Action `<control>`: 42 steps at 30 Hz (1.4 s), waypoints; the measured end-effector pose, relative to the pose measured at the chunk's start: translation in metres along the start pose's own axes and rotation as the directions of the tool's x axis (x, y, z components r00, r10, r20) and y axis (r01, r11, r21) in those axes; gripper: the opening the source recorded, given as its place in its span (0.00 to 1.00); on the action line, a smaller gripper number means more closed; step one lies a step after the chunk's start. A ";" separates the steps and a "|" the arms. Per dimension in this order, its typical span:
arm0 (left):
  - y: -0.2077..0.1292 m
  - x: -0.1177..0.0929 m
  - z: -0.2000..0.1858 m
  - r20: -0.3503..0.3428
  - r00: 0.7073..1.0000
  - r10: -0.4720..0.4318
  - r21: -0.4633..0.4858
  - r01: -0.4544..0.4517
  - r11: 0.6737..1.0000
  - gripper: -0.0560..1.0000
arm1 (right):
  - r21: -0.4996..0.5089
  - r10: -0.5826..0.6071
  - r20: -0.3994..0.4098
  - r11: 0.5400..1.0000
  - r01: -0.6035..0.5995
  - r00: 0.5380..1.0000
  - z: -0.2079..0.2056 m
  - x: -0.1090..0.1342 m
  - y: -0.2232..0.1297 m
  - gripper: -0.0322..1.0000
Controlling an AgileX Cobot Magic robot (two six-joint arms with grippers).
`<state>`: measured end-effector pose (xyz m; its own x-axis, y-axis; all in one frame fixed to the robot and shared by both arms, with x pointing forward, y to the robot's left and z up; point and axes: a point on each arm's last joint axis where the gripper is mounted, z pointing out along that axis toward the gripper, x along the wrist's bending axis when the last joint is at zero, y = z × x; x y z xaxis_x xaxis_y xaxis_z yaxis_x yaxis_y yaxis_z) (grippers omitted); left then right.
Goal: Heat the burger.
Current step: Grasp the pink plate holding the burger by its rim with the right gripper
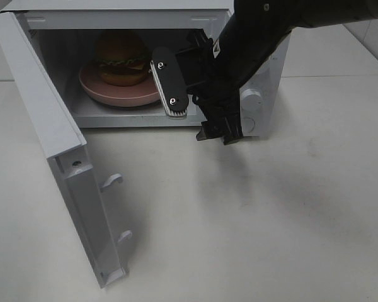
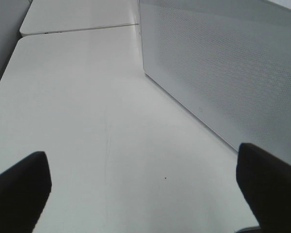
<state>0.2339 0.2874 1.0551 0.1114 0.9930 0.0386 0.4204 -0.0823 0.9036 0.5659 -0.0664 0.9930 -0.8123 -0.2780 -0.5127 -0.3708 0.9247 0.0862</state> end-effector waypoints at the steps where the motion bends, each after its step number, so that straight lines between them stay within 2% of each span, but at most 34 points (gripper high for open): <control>1: 0.000 0.000 0.000 0.000 1.000 0.000 0.000 0.000 1.000 0.98 | -0.005 0.009 0.018 1.000 -0.009 1.000 0.005 -0.005 0.002 0.88; 7: 0.000 0.000 0.000 0.000 1.000 0.000 0.000 0.000 1.000 0.98 | -0.012 0.020 0.039 1.000 -0.019 0.999 0.015 -0.012 0.004 0.88; 20: 0.000 0.000 0.000 0.000 1.000 0.000 0.000 0.000 1.000 0.98 | -0.022 0.023 0.098 1.000 -0.021 0.995 0.062 -0.043 0.014 0.86; 31: 0.000 0.000 0.000 0.000 1.000 0.000 0.000 0.000 1.000 0.98 | -0.029 0.055 0.107 0.998 -0.052 0.993 0.101 -0.055 0.020 0.85; 42: 0.000 0.000 0.000 0.000 1.000 0.000 0.000 0.000 1.000 0.98 | -0.016 0.070 0.103 0.997 -0.069 0.992 0.119 -0.073 0.022 0.84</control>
<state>0.2339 0.2874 1.0551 0.1114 0.9930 0.0386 0.4204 -0.0823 0.9036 0.6707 0.0056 0.9307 -0.7858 -0.1838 -0.5905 -0.3210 0.9373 0.1354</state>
